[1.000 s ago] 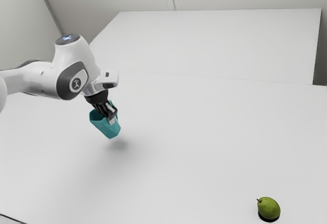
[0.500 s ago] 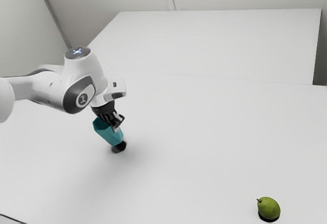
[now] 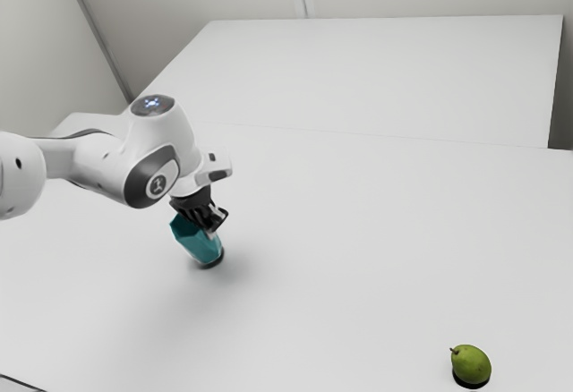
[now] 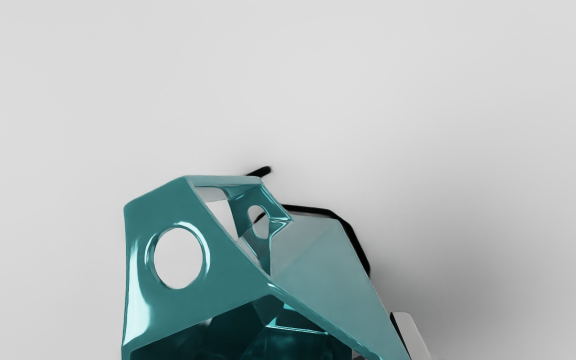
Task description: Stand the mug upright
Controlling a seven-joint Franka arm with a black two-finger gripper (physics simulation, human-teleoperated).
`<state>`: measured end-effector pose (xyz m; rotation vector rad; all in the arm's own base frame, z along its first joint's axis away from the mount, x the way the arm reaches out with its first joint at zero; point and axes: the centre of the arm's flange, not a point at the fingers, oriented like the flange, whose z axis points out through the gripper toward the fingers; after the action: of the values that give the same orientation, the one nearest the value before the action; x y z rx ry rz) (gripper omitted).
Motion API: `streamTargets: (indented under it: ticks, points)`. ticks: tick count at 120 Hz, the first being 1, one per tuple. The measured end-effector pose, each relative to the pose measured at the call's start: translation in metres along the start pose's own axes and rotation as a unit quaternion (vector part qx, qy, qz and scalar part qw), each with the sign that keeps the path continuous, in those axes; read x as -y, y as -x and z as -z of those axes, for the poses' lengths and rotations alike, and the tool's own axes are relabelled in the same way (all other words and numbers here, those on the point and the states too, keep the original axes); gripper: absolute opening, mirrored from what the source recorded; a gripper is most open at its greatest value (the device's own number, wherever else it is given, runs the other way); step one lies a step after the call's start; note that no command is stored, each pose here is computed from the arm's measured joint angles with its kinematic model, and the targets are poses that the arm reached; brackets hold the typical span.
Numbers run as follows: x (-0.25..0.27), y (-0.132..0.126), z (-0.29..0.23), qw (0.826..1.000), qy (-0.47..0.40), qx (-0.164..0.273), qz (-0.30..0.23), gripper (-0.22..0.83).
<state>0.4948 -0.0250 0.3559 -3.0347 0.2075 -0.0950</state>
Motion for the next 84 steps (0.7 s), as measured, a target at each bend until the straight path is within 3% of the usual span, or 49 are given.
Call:
streamTargets:
  ticks: [30, 45, 56, 70, 84]
  points:
    - [-0.002, -0.002, -0.008, 1.0, 0.001, 0.003, 0.015, -0.17]
    - [-0.004, -0.002, -0.007, 1.0, 0.006, -0.001, 0.022, -0.1]
    - [-0.003, -0.003, -0.005, 1.0, 0.008, -0.003, 0.026, 0.0]
    - [-0.003, -0.004, -0.003, 0.999, 0.012, -0.006, 0.033, 0.24]
    - [-0.003, -0.005, 0.003, 0.999, 0.015, -0.013, 0.037, 0.39]
